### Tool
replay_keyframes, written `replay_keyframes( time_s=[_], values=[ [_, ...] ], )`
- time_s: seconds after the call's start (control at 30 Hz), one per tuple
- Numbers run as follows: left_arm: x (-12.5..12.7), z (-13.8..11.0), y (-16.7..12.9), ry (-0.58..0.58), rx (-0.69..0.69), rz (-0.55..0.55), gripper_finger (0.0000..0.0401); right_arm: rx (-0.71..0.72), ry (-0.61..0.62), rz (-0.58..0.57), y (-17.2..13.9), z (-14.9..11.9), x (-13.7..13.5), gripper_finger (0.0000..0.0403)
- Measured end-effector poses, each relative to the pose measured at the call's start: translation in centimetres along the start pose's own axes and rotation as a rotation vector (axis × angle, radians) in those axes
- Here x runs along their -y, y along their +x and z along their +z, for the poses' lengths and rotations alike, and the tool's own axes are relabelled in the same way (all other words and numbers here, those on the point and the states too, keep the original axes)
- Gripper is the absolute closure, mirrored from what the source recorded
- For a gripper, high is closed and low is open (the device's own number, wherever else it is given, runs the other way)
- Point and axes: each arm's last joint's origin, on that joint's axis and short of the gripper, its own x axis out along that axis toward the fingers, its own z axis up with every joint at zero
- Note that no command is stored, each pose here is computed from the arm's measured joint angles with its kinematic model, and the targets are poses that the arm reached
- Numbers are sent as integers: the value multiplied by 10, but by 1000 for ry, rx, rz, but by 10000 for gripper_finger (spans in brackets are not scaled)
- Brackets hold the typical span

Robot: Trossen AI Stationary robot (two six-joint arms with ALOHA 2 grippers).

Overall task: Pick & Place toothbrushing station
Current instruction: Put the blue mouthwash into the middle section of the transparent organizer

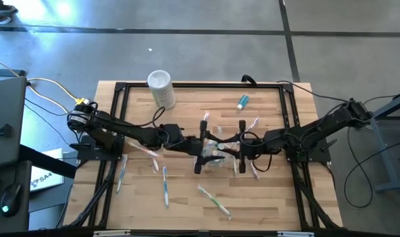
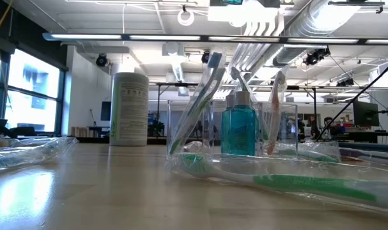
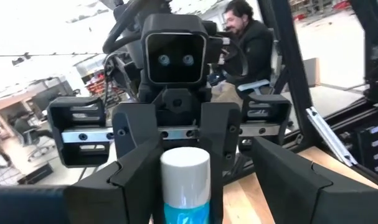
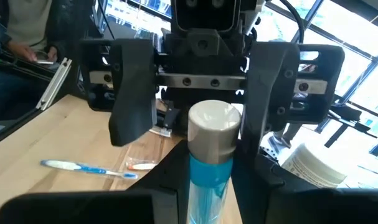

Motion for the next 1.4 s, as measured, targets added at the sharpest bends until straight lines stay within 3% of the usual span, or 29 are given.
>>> replay_keyframes(
  time_s=[0.33,0.43,0.63,0.93,1.07,1.27,1.4],
  values=[
    [0,0,0,0,4,-8,173,2,1,-1,0,0,0,322],
    [0,0,0,-1,3,-6,203,2,0,1,0,0,0,322],
    [0,-1,0,10,-8,-1,311,-4,-4,11,0,-1,-1,322],
    [0,-2,0,43,-33,16,312,-10,-10,8,0,-1,-1,321],
    [0,-2,0,50,-36,18,312,-9,-3,5,0,-1,0,288],
    [2,-1,0,47,-8,-44,312,-8,10,-2,0,-1,-1,204],
    [2,-1,0,14,-6,-54,312,-32,4,-78,-4,1,-5,147]
  ],
)
